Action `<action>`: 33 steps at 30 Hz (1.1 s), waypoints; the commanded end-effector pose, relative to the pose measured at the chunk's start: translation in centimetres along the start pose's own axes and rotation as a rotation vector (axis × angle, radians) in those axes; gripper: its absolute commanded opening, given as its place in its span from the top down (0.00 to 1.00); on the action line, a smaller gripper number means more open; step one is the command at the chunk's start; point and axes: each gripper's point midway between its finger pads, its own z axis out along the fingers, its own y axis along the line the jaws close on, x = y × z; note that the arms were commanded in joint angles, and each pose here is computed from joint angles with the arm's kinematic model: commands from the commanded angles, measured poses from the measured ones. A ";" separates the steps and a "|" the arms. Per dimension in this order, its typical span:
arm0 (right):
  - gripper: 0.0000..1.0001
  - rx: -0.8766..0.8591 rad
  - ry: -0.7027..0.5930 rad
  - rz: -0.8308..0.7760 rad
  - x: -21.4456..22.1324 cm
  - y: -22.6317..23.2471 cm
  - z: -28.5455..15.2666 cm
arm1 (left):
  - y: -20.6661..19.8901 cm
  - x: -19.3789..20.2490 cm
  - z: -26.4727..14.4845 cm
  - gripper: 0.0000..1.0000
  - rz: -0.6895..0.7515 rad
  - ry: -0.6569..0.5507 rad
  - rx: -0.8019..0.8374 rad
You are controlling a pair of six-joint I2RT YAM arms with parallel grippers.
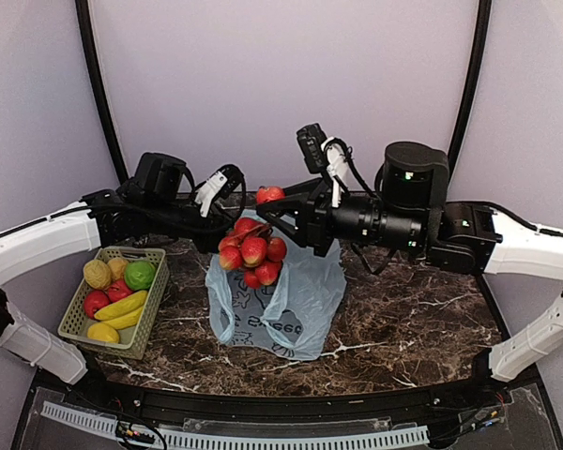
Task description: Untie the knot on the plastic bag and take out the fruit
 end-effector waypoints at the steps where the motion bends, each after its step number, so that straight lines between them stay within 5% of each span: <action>1: 0.95 -0.016 -0.106 -0.021 -3.9 0.2 -2.0 | -0.4 -2.9 -4.0 0.49 0.051 -0.127 -0.052; 6: 0.95 -0.060 -0.099 -0.038 -4.0 0.8 -2.4 | 0.4 -4.2 -8.8 0.24 0.023 -0.279 -0.186; 8: 0.94 -0.078 -0.090 -0.038 -3.8 1.0 -2.4 | -0.6 -4.8 -10.4 0.22 0.026 -0.337 -0.159; 17: 0.94 -0.172 -0.032 -0.018 -2.1 2.3 -1.5 | -10.1 -7.8 -12.6 0.22 0.052 -0.428 0.369; 33: 0.94 -0.221 -0.017 0.017 -1.6 3.1 -0.9 | -13.7 -7.9 -8.3 0.22 0.120 -0.360 0.494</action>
